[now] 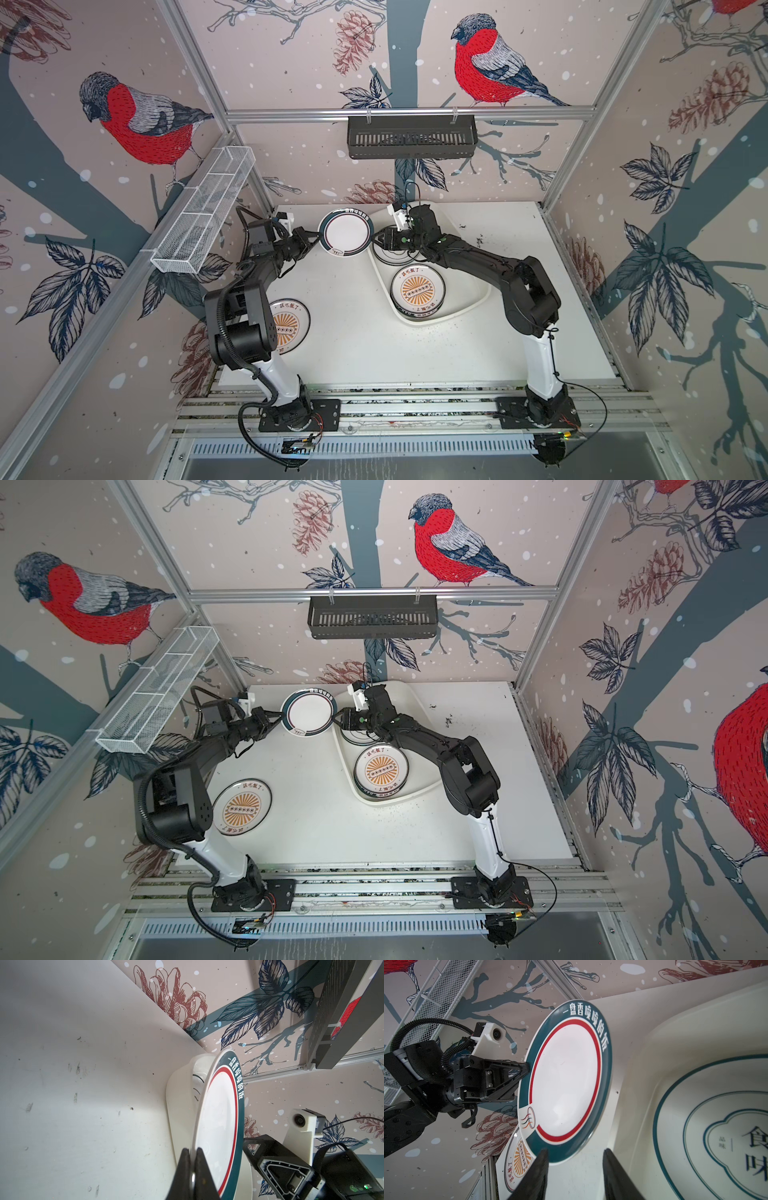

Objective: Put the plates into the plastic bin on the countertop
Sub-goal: 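Close the right gripper on the ringed plate's upper rim beside the left gripper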

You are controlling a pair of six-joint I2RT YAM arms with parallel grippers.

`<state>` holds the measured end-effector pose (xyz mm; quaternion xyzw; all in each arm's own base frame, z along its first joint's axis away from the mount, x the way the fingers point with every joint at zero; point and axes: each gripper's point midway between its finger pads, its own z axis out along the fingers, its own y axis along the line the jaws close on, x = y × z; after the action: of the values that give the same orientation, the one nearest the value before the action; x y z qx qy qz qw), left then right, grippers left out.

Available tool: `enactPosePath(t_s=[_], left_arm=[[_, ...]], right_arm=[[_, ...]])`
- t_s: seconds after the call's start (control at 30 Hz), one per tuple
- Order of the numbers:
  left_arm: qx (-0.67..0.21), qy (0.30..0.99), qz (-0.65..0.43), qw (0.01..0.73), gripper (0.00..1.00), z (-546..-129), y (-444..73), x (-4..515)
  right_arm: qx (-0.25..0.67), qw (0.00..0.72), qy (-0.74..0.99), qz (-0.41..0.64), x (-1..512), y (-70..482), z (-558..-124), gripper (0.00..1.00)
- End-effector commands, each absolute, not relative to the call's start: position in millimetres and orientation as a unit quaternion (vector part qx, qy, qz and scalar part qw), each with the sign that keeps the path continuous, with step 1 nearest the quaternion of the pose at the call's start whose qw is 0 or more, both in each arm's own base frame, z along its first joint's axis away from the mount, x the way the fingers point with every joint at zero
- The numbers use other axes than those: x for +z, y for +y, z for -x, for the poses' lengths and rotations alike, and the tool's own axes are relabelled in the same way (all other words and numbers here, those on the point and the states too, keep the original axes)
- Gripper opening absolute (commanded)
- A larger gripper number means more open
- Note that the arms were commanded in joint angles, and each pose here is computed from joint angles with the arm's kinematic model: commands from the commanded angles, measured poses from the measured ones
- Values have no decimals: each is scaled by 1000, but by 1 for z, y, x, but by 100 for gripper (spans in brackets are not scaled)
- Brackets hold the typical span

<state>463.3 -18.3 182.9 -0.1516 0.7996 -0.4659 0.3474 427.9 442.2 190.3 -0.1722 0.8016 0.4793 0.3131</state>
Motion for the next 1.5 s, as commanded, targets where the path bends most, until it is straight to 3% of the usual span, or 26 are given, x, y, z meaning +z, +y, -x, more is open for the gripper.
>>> enactPosePath(t_s=[0.0, 0.53, 0.8, 1.13, 1.23, 1.47], left_arm=[[-484, 786, 116, 367, 0, -465, -27, 202], [-495, 788, 72, 360, 0, -462, -64, 212], [-488, 792, 63, 361, 0, -460, -67, 211], [-461, 798, 53, 384, 0, -458, -63, 216], [-455, 799, 46, 391, 0, -457, -64, 220], [-452, 799, 35, 395, 0, -457, -66, 224]], right_arm=[[487, 313, 797, 171, 192, 445, -432, 44], [534, 312, 771, 147, 198, 440, -440, 37], [549, 319, 759, 141, 206, 434, -437, 29], [564, 316, 751, 136, 210, 430, -432, 25], [568, 314, 749, 135, 209, 429, -431, 16], [570, 314, 747, 134, 211, 429, -431, 10]])
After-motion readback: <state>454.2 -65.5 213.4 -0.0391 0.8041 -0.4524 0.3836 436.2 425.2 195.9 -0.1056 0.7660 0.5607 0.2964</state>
